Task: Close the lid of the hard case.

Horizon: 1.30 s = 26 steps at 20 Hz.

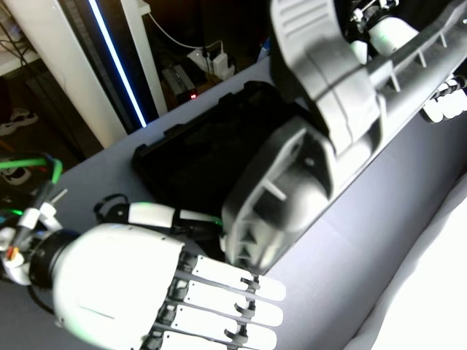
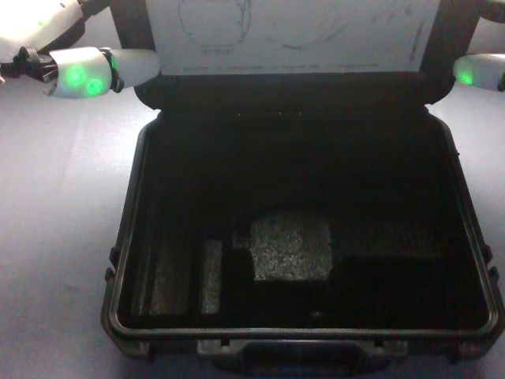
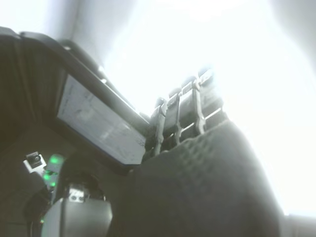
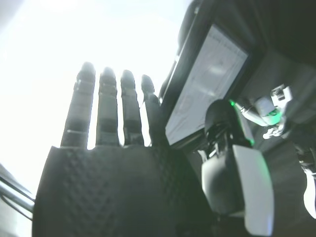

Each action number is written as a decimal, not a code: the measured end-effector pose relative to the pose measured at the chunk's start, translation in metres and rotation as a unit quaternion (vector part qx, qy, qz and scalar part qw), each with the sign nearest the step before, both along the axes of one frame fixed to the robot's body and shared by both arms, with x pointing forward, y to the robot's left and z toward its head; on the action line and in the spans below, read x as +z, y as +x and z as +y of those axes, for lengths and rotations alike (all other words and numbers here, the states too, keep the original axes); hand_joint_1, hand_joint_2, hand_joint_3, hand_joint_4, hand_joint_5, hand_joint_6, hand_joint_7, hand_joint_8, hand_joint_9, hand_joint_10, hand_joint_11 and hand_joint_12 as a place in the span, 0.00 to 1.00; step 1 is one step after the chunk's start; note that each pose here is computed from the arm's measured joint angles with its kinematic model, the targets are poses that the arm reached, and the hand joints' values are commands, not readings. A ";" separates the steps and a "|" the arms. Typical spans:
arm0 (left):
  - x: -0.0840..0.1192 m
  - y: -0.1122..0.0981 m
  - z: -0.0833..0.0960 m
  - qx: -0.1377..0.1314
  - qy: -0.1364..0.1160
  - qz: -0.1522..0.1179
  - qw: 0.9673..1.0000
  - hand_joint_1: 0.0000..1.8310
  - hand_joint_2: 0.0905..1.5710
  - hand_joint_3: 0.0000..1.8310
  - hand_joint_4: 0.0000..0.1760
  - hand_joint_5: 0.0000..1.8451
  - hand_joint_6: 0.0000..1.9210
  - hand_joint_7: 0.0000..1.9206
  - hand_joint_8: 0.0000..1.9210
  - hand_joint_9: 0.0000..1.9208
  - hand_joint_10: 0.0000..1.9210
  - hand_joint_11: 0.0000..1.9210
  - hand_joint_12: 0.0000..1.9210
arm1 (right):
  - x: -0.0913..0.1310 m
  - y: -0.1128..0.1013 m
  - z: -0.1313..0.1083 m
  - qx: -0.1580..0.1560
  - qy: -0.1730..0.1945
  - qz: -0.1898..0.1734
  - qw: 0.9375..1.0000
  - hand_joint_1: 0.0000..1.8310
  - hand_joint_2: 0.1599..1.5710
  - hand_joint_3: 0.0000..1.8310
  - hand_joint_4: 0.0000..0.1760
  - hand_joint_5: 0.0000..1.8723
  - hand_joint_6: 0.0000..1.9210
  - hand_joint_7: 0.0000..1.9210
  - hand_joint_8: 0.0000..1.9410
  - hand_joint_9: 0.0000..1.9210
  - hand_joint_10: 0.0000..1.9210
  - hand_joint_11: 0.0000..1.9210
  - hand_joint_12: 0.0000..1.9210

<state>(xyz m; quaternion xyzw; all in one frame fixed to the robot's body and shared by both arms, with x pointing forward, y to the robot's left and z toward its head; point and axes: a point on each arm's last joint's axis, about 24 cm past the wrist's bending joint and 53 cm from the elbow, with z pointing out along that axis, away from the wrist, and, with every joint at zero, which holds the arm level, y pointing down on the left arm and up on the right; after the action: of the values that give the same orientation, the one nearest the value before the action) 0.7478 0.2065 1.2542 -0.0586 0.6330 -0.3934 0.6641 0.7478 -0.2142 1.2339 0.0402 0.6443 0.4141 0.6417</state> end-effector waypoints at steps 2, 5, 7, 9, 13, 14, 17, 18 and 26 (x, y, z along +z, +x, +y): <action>0.000 0.000 0.000 0.000 0.001 0.001 1.000 0.00 0.74 0.00 0.00 0.03 0.00 0.02 0.00 0.00 0.00 0.00 0.00 | -0.001 -0.001 0.002 0.002 -0.003 0.001 1.000 0.03 0.82 0.00 0.00 0.11 0.00 0.10 0.00 0.08 0.00 0.07 0.01; -0.004 -0.006 -0.002 -0.004 0.000 0.005 1.000 0.00 0.75 0.00 0.00 0.03 0.00 0.01 0.00 0.00 0.00 0.00 0.00 | 0.001 -0.005 0.003 0.006 -0.005 0.002 1.000 0.04 0.82 0.00 0.00 0.11 0.00 0.09 0.00 0.07 0.00 0.07 0.01; -0.006 -0.011 -0.002 -0.007 0.001 0.006 1.000 0.00 0.72 0.00 0.00 0.03 0.00 0.01 0.00 0.00 0.00 0.01 0.00 | 0.005 -0.010 0.002 0.008 -0.004 -0.002 1.000 0.03 0.79 0.00 0.00 0.11 0.00 0.08 0.00 0.06 0.00 0.07 0.01; -0.007 -0.022 0.001 -0.011 0.002 0.002 1.000 0.00 0.72 0.00 0.00 0.04 0.00 0.02 0.00 0.02 0.01 0.04 0.02 | 0.017 -0.020 0.005 0.018 0.009 -0.016 1.000 0.08 0.81 0.00 0.00 0.10 0.00 0.08 0.00 0.06 0.00 0.07 0.01; -0.010 -0.045 0.000 -0.026 0.010 -0.007 1.000 0.00 0.75 0.01 0.00 0.04 0.00 0.03 0.00 0.03 0.01 0.03 0.02 | 0.028 -0.042 0.012 0.042 0.028 -0.040 0.998 0.05 0.80 0.00 0.00 0.10 0.00 0.10 0.00 0.08 0.01 0.08 0.02; -0.011 -0.051 -0.002 -0.035 0.009 -0.009 0.999 0.00 0.75 0.01 0.00 0.05 0.00 0.03 0.00 0.04 0.01 0.04 0.02 | 0.026 -0.049 0.016 0.052 0.028 -0.042 0.997 0.04 0.79 0.00 0.00 0.10 0.00 0.11 0.01 0.09 0.01 0.09 0.02; -0.007 -0.070 -0.011 -0.060 0.006 -0.025 0.998 0.00 0.77 0.01 0.00 0.06 0.00 0.05 0.00 0.04 0.00 0.05 0.02 | 0.018 -0.072 0.030 0.086 0.014 -0.047 0.995 0.04 0.79 0.00 0.00 0.11 0.00 0.12 0.00 0.11 0.01 0.11 0.03; -0.006 -0.075 -0.012 -0.066 0.002 -0.027 0.997 0.00 0.78 0.01 0.00 0.06 0.00 0.04 0.00 0.04 0.00 0.04 0.02 | 0.012 -0.078 0.032 0.092 0.013 -0.041 0.995 0.07 0.79 0.00 0.00 0.11 0.00 0.12 0.00 0.11 0.01 0.11 0.03; -0.008 -0.093 -0.011 -0.077 -0.003 -0.033 0.997 0.01 0.84 0.01 0.00 0.05 0.00 0.05 0.00 0.04 0.00 0.02 0.02 | -0.003 -0.093 0.026 0.099 0.048 -0.015 0.994 0.09 0.81 0.00 0.00 0.11 0.00 0.11 0.00 0.10 0.00 0.09 0.03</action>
<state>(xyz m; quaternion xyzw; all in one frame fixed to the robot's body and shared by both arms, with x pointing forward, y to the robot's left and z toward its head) 0.6552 0.1954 1.2463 0.0007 0.6125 -0.4468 0.6521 0.6550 -0.1883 1.2306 0.0004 0.6145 0.5071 0.6044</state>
